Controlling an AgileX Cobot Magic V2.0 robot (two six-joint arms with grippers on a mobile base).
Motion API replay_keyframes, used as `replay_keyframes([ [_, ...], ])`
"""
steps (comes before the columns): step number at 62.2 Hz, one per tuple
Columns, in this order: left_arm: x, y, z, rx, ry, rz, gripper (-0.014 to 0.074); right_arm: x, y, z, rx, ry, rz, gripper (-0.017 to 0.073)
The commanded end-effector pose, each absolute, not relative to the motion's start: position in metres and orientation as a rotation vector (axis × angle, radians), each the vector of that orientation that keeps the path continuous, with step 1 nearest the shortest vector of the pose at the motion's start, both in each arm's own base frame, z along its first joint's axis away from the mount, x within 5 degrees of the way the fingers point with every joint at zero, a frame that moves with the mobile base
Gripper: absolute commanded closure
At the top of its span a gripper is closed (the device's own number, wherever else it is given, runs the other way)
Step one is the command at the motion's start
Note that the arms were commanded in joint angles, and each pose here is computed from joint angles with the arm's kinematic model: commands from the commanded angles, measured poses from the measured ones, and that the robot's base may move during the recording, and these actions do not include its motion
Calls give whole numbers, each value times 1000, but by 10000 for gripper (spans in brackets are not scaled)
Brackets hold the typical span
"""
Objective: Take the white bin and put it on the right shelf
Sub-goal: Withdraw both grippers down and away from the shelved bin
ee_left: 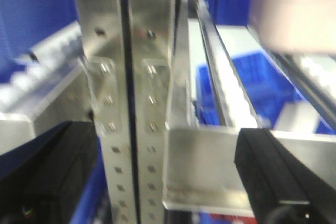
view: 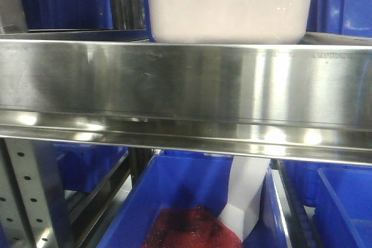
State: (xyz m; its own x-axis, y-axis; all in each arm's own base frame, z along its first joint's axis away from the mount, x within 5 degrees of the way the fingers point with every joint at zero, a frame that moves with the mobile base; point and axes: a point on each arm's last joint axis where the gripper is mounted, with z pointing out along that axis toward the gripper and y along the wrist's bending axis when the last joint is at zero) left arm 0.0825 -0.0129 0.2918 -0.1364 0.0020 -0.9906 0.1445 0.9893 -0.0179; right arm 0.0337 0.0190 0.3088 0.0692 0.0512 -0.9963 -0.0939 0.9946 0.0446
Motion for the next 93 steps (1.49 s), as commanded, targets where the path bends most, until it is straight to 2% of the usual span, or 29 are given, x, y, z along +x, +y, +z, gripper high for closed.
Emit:
replay_keyframes([
  [1,84,-9,312,65,1558,-99,713,33,16,322,15,1420,100,482],
  [93,84,-7,313,28,1544,-100,713,33,16,322,15,1420,100,482],
])
